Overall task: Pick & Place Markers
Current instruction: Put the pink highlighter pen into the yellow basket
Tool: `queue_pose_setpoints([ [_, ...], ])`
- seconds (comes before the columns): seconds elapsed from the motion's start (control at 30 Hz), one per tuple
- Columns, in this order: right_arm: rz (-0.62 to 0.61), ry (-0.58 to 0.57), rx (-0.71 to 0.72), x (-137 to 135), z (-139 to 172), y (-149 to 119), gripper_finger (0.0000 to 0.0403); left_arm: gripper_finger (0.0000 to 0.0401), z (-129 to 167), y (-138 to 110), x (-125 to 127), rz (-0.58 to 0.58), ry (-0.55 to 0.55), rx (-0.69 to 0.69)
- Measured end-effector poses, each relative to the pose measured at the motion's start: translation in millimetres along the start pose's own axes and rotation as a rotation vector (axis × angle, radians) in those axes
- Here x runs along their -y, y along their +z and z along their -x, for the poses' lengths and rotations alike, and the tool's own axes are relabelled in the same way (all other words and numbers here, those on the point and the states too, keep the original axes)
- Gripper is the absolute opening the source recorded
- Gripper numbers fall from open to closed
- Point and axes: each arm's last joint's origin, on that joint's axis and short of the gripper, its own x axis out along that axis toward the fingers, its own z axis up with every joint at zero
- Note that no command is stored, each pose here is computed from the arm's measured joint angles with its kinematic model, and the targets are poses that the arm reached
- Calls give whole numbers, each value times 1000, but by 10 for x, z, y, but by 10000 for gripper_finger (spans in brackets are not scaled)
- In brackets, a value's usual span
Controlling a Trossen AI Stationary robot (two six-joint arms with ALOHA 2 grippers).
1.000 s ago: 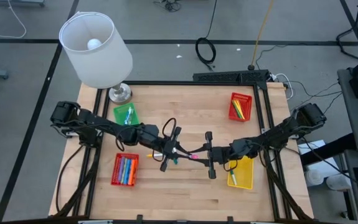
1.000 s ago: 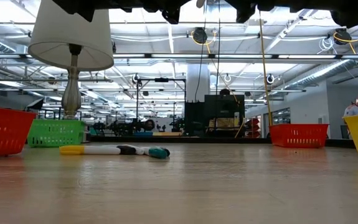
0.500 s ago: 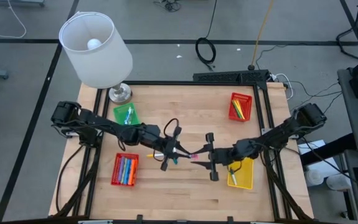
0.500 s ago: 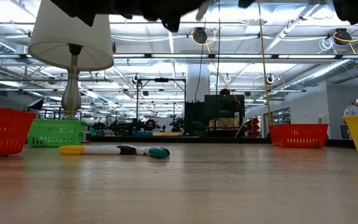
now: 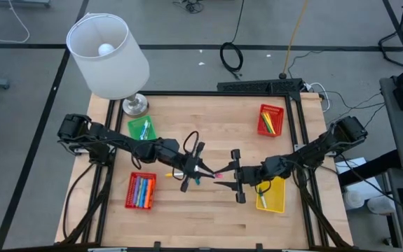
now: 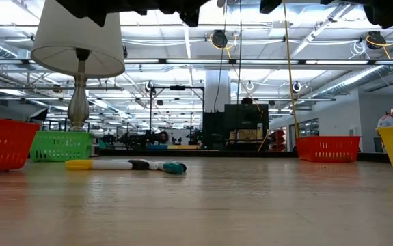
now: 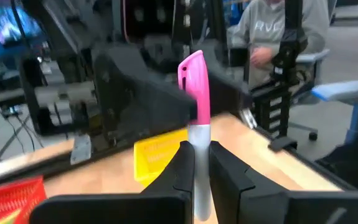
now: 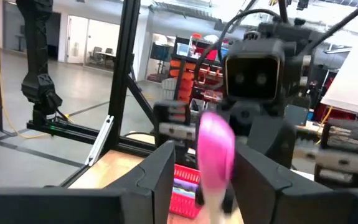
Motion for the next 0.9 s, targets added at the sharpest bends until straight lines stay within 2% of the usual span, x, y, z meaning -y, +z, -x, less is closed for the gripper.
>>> queue_pose_setpoints([
  [0.57, 8, -6, -27, 32, -7, -36, 105, 24, 2, 12, -8, 20, 11, 4],
  [0.7, 26, -3, -34, 30, -7, -43, 76, 24, 2, 11, -8, 25, 10, 4],
  [0.8, 56, -2, -33, 29, -7, -42, 35, 24, 2, 12, -8, 26, 9, 5],
  [0.9, 67, 0, -46, 28, -7, -54, 31, 24, 1, 11, -5, 26, 8, 3],
])
